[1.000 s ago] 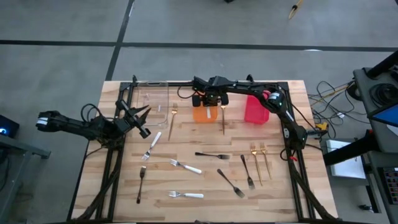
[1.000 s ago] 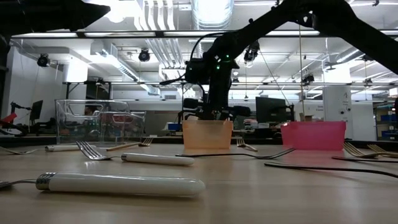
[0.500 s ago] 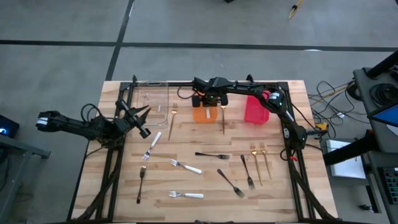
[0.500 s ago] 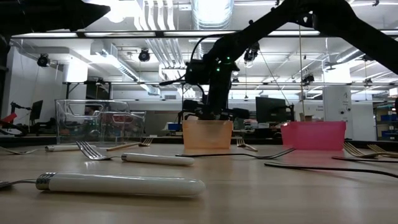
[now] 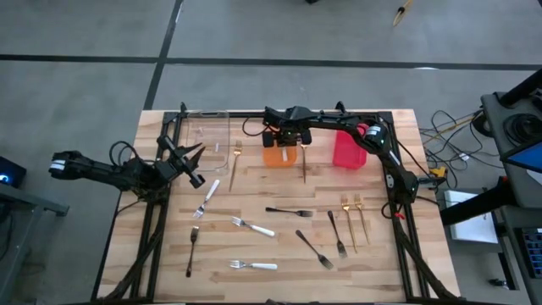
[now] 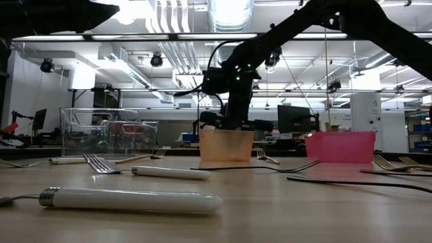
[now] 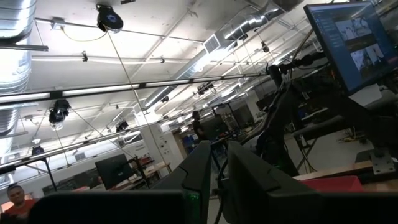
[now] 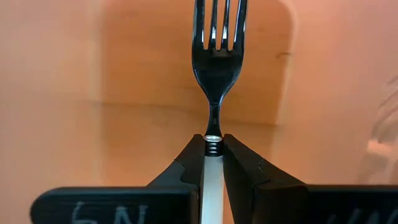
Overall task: Sort silverware by color (type)
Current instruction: Put the top right white fork into the orange bin
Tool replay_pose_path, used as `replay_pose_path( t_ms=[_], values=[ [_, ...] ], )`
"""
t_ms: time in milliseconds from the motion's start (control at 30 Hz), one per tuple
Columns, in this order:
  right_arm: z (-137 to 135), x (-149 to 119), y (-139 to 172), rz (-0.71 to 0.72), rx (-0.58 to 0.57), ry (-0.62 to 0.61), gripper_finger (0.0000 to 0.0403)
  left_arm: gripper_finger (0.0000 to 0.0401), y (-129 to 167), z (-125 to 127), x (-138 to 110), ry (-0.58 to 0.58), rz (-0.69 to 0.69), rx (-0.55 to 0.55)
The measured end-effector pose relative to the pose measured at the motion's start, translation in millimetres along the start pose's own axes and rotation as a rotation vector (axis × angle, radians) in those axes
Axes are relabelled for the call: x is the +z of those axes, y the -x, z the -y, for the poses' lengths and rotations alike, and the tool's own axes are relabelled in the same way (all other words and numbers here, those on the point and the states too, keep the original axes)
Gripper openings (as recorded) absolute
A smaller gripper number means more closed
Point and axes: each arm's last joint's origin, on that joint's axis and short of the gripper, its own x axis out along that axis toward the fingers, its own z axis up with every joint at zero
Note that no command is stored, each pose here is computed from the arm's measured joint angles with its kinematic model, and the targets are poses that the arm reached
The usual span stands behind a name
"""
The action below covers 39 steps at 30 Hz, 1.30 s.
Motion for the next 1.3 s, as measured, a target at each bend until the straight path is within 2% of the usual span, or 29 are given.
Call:
replay_pose_path(
  t_ms=[967,1300],
  values=[
    [-1.8,1.1,0.4,0.011,0.019,0.015,0.0031,0.0039,0.0,0.0,0.0,0.0,0.0,0.0],
    [-1.8,1.1,0.4,0.01,0.02,0.015,0.0105,0.0039,0.0,0.0,0.0,0.001,0.0,0.0]
  ],
)
